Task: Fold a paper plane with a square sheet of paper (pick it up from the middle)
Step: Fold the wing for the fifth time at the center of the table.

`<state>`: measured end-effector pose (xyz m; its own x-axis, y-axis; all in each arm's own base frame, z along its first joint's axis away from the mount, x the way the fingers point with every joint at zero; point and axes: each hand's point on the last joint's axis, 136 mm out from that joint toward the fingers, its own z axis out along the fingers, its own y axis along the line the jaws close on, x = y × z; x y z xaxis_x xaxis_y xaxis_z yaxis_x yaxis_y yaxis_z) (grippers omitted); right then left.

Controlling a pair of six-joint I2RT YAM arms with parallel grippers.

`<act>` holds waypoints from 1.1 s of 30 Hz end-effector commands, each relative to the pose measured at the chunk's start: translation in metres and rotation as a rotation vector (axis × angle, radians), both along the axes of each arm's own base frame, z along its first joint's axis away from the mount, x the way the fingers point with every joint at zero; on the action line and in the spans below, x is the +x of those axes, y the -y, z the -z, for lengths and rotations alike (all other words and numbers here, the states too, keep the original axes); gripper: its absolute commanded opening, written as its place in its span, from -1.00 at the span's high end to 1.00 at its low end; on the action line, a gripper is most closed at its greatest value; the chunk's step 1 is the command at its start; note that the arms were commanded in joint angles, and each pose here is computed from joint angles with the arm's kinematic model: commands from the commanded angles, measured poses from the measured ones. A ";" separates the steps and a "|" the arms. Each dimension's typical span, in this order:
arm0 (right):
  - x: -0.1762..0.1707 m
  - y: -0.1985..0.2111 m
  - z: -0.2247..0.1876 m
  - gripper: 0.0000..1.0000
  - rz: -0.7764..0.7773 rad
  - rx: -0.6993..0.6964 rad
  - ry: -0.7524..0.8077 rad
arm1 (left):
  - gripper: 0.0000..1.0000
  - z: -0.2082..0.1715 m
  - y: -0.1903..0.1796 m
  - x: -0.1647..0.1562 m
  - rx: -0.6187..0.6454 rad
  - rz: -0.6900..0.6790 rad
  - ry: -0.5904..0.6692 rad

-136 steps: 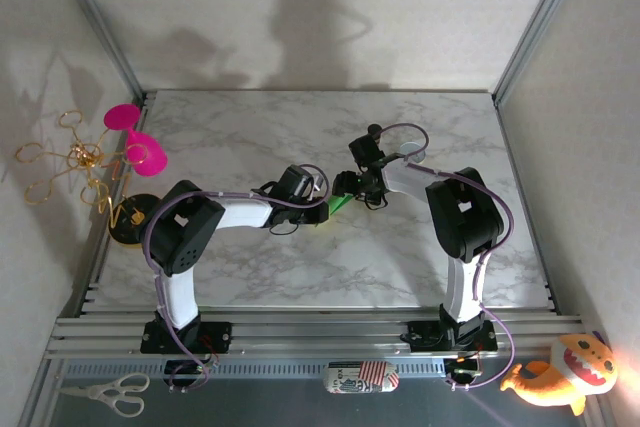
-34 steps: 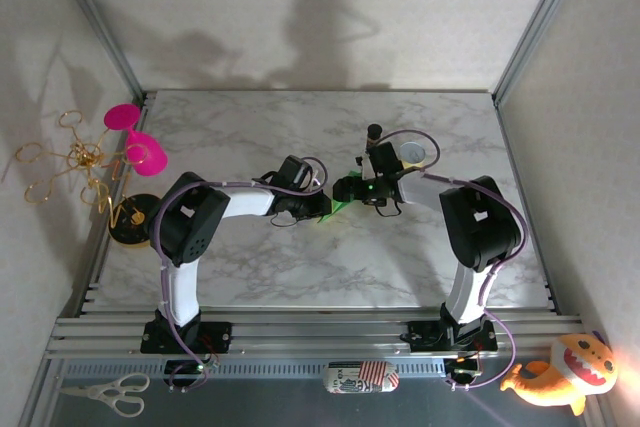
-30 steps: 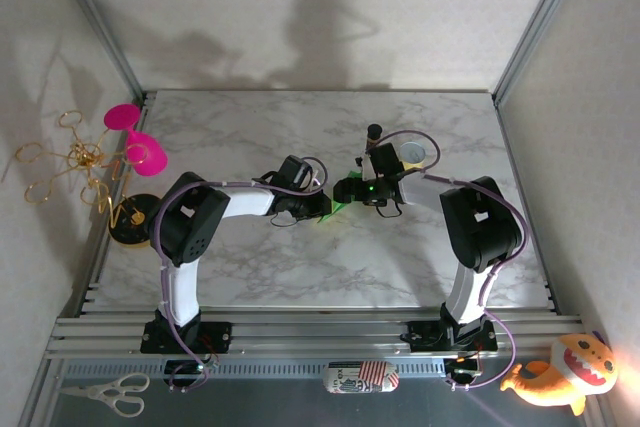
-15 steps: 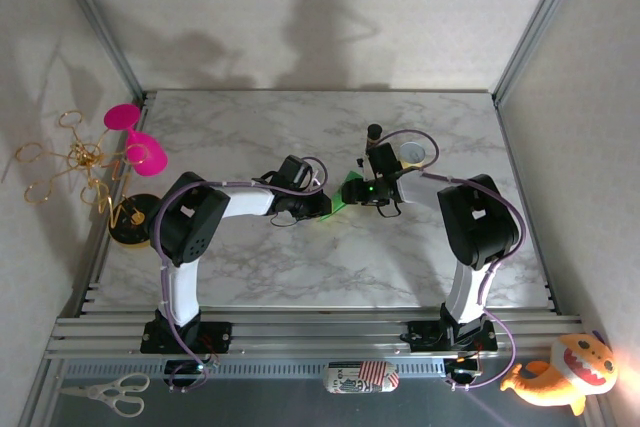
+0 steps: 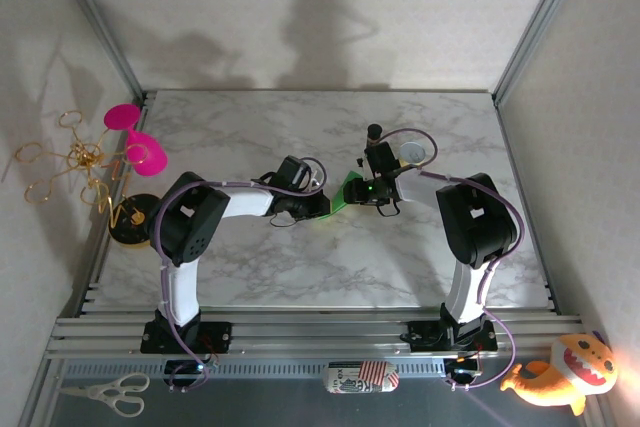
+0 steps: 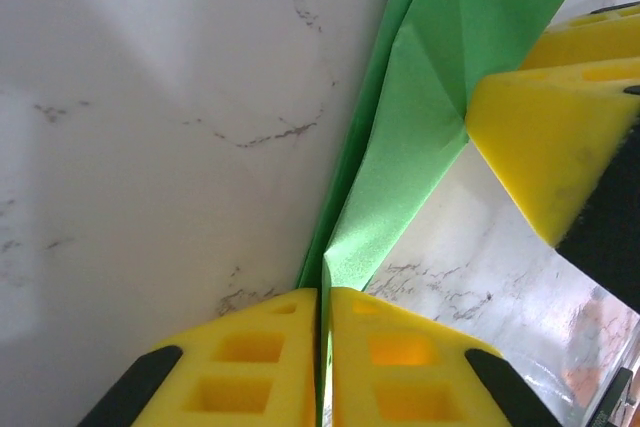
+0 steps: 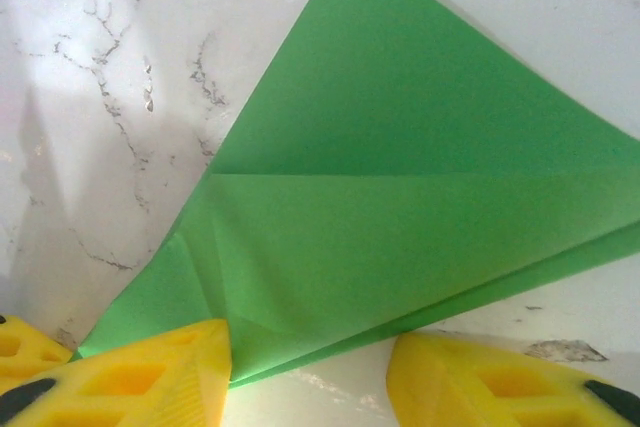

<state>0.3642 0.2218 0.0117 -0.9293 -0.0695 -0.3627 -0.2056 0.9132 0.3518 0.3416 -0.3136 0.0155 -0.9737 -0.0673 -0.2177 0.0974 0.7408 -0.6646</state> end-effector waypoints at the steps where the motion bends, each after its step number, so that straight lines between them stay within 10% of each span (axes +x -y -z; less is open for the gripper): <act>1: -0.024 0.033 0.065 -0.11 0.047 -0.158 -0.117 | 0.78 0.057 -0.024 -0.020 0.134 -0.029 -0.092; 10: -0.004 -0.004 -0.051 -0.29 0.084 0.175 0.101 | 0.77 0.054 -0.023 -0.019 0.134 -0.021 -0.086; 14: -0.013 -0.024 -0.073 -0.04 0.102 0.338 0.078 | 0.77 0.054 -0.022 -0.019 0.131 -0.013 -0.086; 23: -0.016 -0.059 -0.065 0.41 0.133 0.379 -0.006 | 0.76 0.054 -0.023 -0.019 0.135 -0.011 -0.086; 33: -0.018 -0.061 -0.039 0.45 0.157 0.350 -0.083 | 0.76 0.054 -0.022 -0.020 0.131 -0.011 -0.087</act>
<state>0.3425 0.2762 0.0472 -0.9433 0.1887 -0.2731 -0.0349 0.7617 0.6470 0.3414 -0.3138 0.0161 -0.9737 -0.0638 -0.2187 0.1019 0.7366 -0.6686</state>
